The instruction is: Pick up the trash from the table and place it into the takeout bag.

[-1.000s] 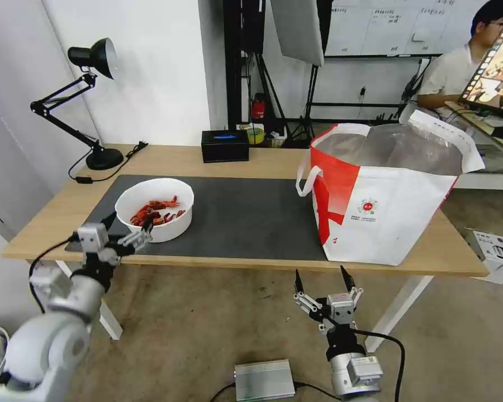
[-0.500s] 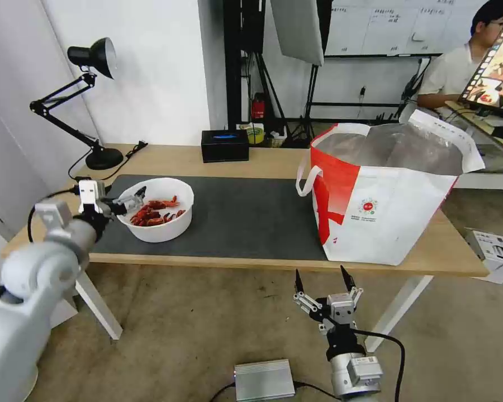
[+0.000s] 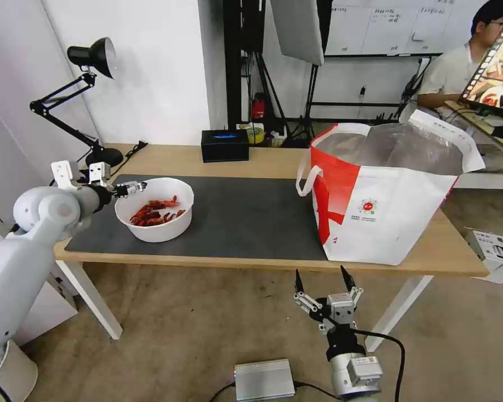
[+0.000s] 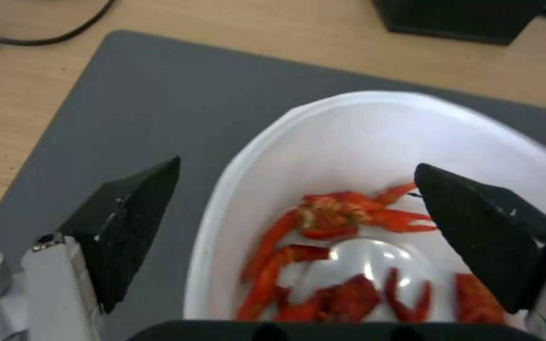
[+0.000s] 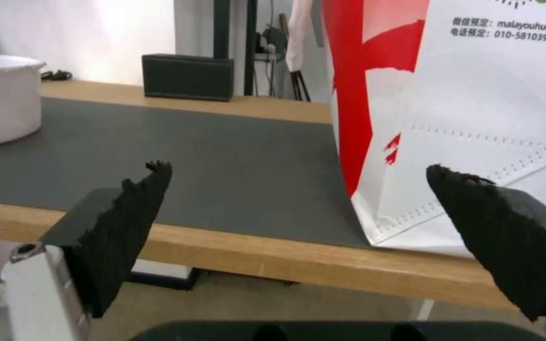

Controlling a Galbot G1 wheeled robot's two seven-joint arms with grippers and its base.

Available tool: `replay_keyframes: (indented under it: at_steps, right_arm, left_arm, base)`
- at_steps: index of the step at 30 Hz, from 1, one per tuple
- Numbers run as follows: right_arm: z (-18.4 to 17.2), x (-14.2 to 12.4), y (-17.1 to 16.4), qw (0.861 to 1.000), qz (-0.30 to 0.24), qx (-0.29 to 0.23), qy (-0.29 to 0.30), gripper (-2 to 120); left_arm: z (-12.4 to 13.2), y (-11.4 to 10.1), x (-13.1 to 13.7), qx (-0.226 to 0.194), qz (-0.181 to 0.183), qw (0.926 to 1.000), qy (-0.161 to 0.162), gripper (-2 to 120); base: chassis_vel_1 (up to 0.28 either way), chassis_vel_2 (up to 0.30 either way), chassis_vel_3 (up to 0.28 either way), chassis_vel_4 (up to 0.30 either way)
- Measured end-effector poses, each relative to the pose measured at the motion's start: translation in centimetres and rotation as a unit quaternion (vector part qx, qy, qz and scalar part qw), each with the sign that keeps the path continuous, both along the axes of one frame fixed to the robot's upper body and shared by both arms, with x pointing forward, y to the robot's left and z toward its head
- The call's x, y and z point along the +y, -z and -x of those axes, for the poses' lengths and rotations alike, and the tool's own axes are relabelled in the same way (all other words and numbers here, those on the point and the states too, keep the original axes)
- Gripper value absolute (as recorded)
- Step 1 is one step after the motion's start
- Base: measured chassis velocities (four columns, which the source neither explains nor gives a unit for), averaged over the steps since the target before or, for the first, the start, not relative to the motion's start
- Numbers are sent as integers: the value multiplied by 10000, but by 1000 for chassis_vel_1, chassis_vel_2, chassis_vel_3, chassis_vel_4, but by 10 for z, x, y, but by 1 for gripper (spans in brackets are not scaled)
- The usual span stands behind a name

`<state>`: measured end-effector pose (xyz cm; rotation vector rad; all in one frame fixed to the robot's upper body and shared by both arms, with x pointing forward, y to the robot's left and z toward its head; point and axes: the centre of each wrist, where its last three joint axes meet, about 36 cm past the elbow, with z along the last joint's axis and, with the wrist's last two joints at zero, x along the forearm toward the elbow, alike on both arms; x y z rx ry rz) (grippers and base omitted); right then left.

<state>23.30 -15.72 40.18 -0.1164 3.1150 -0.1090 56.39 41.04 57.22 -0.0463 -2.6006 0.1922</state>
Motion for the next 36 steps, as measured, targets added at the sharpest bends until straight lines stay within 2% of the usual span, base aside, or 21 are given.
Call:
replay_keyframes:
  at_steps: [8, 17, 19, 21, 23, 25, 28, 29, 32, 33, 36]
  right_arm:
    - [0, 0, 0, 10000, 0, 0, 0, 100]
    - [0, 0, 0, 10000, 0, 0, 0, 100]
    - [0, 0, 0, 10000, 1, 0, 0, 100]
    - [0, 0, 0, 10000, 0, 1, 0, 100]
    - [0, 0, 0, 10000, 0, 1, 0, 100]
    - [0, 0, 0, 10000, 0, 0, 0, 100]
    - [0, 0, 0, 10000, 0, 0, 0, 100]
    - [0, 0, 0, 10000, 0, 0, 0, 100]
    - [0, 0, 0, 10000, 0, 0, 0, 100]
    - [0, 0, 0, 10000, 0, 0, 0, 100]
    - [0, 0, 0, 10000, 0, 1, 0, 100]
  left_arm:
    - [-10, 24, 0, 192, -128, 9997, 97, 100]
    - [-5, 34, 5, 222, -214, 9994, 150, 100]
    - [-3, 35, 7, 216, -204, 9994, 155, 93]
    - [-2, 35, 7, 213, -200, 9994, 157, 92]
    - [0, 35, 8, 190, -182, 9995, 167, 81]
    - [0, 35, 8, 186, -178, 9995, 168, 77]
    - [4, 34, 8, 151, -172, 9995, 200, 59]
    - [4, 34, 8, 151, -172, 9995, 200, 59]
    - [8, 35, 4, 128, -165, 9995, 250, 45]
    - [8, 35, 4, 128, -165, 9995, 250, 45]
    - [13, 35, 1, 111, -158, 9994, 304, 30]
  base:
    - [0, 0, 0, 0]
    - [0, 0, 0, 0]
    - [0, 0, 0, 0]
    - [0, 0, 0, 0]
    - [0, 0, 0, 0]
    - [0, 0, 0, 0]
    - [0, 0, 0, 0]
    - [0, 0, 0, 0]
    - [0, 0, 0, 0]
    - [0, 0, 0, 0]
    - [0, 0, 0, 0]
